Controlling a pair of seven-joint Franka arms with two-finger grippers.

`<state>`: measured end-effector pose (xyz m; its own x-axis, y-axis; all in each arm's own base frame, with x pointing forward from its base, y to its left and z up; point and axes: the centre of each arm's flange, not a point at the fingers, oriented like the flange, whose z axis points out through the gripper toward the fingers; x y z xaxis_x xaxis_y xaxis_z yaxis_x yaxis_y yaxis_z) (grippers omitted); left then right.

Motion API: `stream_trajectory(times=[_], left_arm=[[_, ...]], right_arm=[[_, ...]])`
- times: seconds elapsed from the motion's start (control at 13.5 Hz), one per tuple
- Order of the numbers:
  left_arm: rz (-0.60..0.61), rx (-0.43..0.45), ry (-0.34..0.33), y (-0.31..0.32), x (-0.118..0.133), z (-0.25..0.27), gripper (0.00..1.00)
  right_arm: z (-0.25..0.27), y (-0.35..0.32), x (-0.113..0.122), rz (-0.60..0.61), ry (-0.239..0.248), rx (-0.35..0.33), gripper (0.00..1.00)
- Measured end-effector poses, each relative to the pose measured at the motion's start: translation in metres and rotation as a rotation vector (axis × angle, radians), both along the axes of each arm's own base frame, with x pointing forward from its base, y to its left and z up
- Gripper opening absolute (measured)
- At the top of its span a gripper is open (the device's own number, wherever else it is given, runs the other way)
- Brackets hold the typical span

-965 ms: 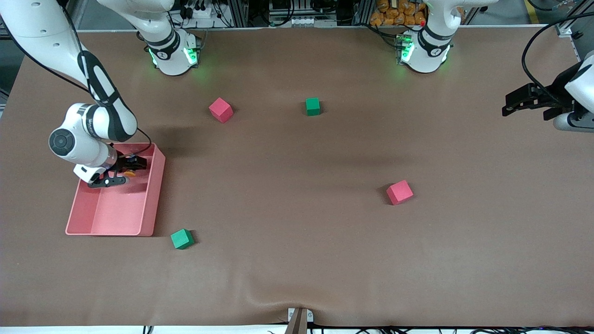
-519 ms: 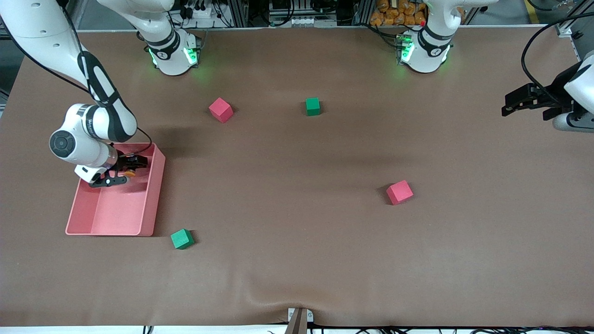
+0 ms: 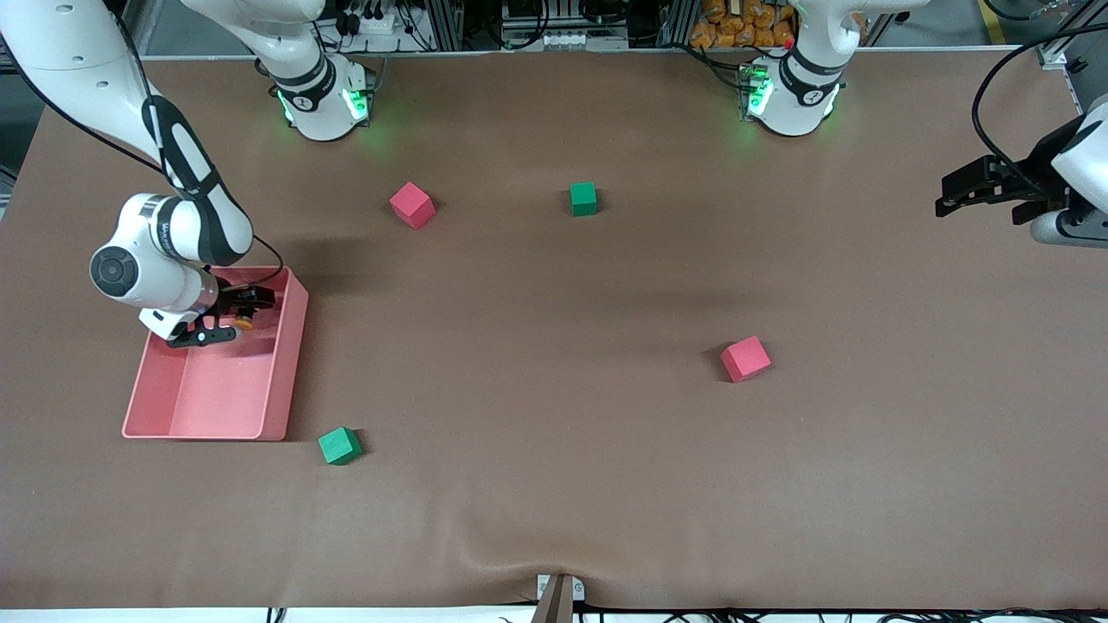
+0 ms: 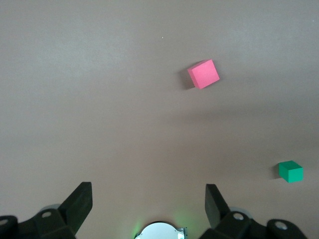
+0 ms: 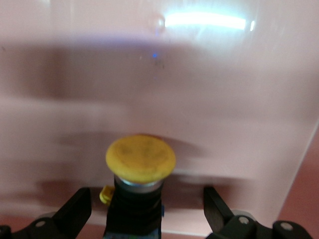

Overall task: Place and upright button with both arms
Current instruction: 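Lift the yellow button out of the tray with the right gripper, then carry the button to mid-table with the right gripper while the left gripper approaches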

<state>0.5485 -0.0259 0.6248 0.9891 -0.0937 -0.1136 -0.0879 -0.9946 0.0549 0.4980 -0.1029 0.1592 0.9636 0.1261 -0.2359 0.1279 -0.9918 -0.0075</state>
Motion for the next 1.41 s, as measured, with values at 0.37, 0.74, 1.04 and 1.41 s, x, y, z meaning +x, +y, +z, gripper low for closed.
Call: stream_trajectory(times=[0.37,0.74,1.04,1.41], left_arm=[[0.000,0.000,0.005,0.000,0.001,-0.003,1.00],[0.000,0.000,0.005,0.000,0.001,-0.003,1.00],[0.000,0.000,0.006,0.000,0.002,-0.004,1.00],[0.000,0.001,0.011,0.000,0.004,-0.008,1.00]], right_arm=[[-0.004,-0.006,-0.013,-0.018,0.101,0.015,0.80],[-0.007,-0.012,-0.023,-0.017,0.166,0.033,0.41],[0.003,-0.017,-0.009,0.006,0.143,0.034,0.41],[0.105,0.004,0.086,0.074,0.073,0.017,0.41]])
